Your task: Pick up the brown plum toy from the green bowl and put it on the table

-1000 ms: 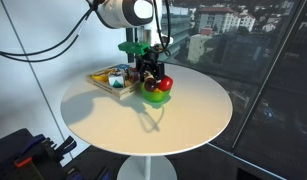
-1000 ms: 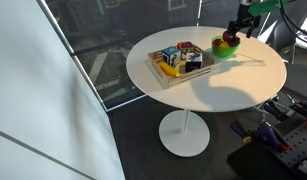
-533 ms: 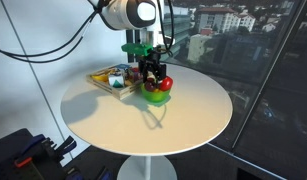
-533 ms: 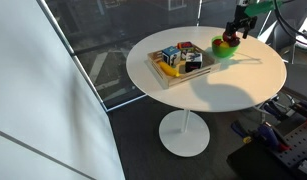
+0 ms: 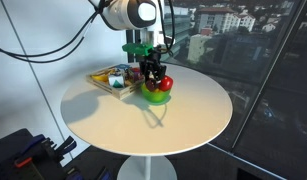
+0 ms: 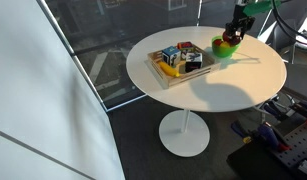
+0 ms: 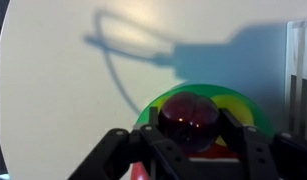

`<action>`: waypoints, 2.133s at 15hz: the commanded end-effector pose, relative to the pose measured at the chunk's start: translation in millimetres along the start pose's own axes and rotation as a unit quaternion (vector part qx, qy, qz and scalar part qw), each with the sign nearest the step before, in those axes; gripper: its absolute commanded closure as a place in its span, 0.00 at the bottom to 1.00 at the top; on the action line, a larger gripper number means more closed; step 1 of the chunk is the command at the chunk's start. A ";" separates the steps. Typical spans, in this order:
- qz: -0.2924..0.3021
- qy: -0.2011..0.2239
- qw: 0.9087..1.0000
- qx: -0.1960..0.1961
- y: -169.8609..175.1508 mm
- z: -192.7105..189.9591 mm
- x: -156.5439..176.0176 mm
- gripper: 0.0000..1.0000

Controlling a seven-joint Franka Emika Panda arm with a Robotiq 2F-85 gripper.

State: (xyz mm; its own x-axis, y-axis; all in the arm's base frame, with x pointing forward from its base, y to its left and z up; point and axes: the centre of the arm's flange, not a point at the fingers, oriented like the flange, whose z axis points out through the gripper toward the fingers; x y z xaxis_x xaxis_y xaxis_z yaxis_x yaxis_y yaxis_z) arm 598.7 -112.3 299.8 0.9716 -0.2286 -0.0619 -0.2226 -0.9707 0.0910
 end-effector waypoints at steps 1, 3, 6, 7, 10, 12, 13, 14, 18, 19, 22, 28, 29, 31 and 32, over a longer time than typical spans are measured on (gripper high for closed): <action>0.002 0.000 1.000 0.004 0.0 -25.9 -1.8 0.64; 0.000 -0.006 1.000 0.009 -2.1 -35.1 -9.5 0.64; -0.007 -0.017 1.000 0.010 -8.8 -46.6 -25.4 0.64; -0.013 -0.019 1.000 0.012 -12.6 -49.8 -32.1 0.64; -0.029 -0.020 0.999 0.010 -26.8 -53.8 -49.6 0.64; -0.040 -0.022 0.999 0.009 -36.4 -50.9 -61.4 0.64; -0.044 -0.024 0.999 0.008 -40.2 -49.1 -66.8 0.64; -0.048 -0.028 0.998 0.008 -43.5 -45.7 -73.0 0.64; -0.058 -0.046 0.997 0.007 -50.7 -24.7 -94.8 0.64; -0.059 -0.047 0.997 0.009 -51.6 -17.3 -99.4 0.64; -0.059 -0.036 0.998 0.013 -51.8 -0.6 -105.9 0.64; -0.057 -0.012 0.998 0.016 -53.2 25.9 -108.0 0.64; -0.056 -0.010 0.998 0.016 -53.1 29.0 -107.9 0.64; -0.055 -0.010 0.998 0.016 -53.2 36.3 -106.2 0.64; -0.055 -0.011 0.998 0.018 -53.1 39.3 -105.3 0.64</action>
State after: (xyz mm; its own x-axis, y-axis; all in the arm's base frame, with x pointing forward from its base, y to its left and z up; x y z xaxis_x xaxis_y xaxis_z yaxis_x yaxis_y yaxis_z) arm 506.1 -36.9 270.5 0.9881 -0.1134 -0.1041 -0.1080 -0.9926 0.0561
